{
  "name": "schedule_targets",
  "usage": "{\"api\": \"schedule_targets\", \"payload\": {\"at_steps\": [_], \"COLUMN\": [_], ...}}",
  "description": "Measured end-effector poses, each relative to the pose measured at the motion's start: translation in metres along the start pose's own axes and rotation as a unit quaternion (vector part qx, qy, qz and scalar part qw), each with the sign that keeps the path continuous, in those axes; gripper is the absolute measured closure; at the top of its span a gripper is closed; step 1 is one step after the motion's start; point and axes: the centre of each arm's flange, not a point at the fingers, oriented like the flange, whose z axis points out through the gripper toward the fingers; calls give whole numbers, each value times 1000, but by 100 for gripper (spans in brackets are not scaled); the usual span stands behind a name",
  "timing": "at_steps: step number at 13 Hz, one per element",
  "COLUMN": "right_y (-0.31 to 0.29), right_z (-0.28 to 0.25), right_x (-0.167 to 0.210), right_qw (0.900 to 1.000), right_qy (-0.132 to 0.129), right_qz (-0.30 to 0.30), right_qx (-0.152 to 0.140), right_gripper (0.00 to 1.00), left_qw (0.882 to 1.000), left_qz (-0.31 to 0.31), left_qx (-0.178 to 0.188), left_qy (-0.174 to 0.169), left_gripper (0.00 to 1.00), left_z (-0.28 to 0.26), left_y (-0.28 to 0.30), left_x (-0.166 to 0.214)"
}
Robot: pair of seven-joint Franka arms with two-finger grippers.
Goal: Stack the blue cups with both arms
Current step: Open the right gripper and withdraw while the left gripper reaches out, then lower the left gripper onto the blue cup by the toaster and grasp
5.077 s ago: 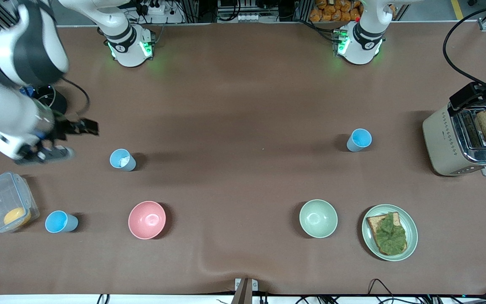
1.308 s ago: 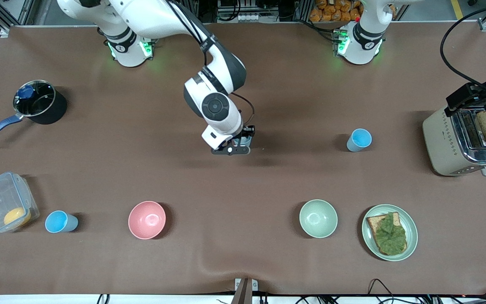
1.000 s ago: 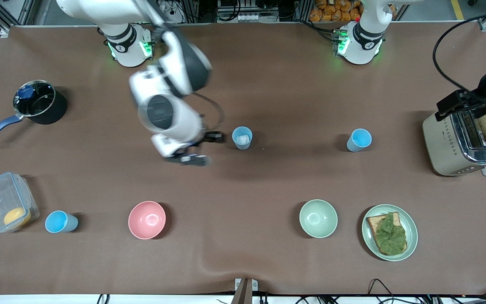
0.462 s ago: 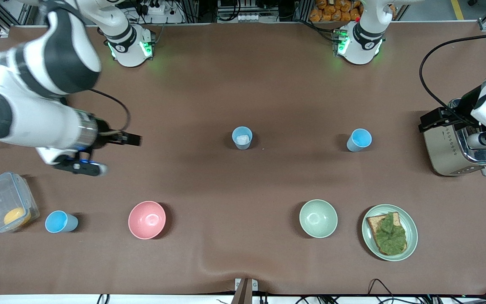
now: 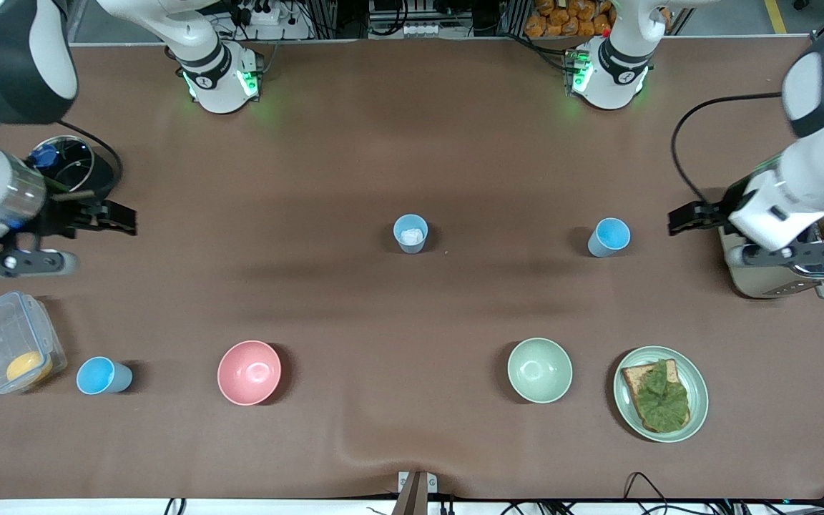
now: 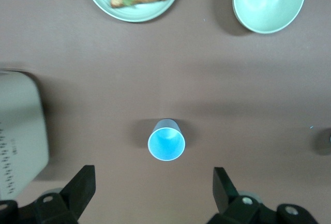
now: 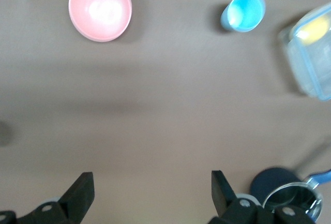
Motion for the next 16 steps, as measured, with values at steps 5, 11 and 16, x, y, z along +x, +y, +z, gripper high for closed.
{"api": "schedule_targets", "payload": {"at_steps": [5, 11, 16], "right_y": [65, 61, 57], "right_z": [-4, -29, -44], "right_x": [-46, -65, -66], "right_qw": [999, 998, 998], "right_qy": [46, 16, 17], "right_qz": [-27, -63, -66], "right_qx": [5, -5, -5], "right_gripper": [0, 0, 0], "left_qw": [1000, 999, 1000], "left_qz": [2, -5, -12], "left_qx": [7, -7, -7], "left_qy": [-22, -37, -19], "left_gripper": [0, 0, 0], "left_z": [85, 174, 225], "left_y": [53, 54, 42], "left_x": [-21, -51, -74]}}
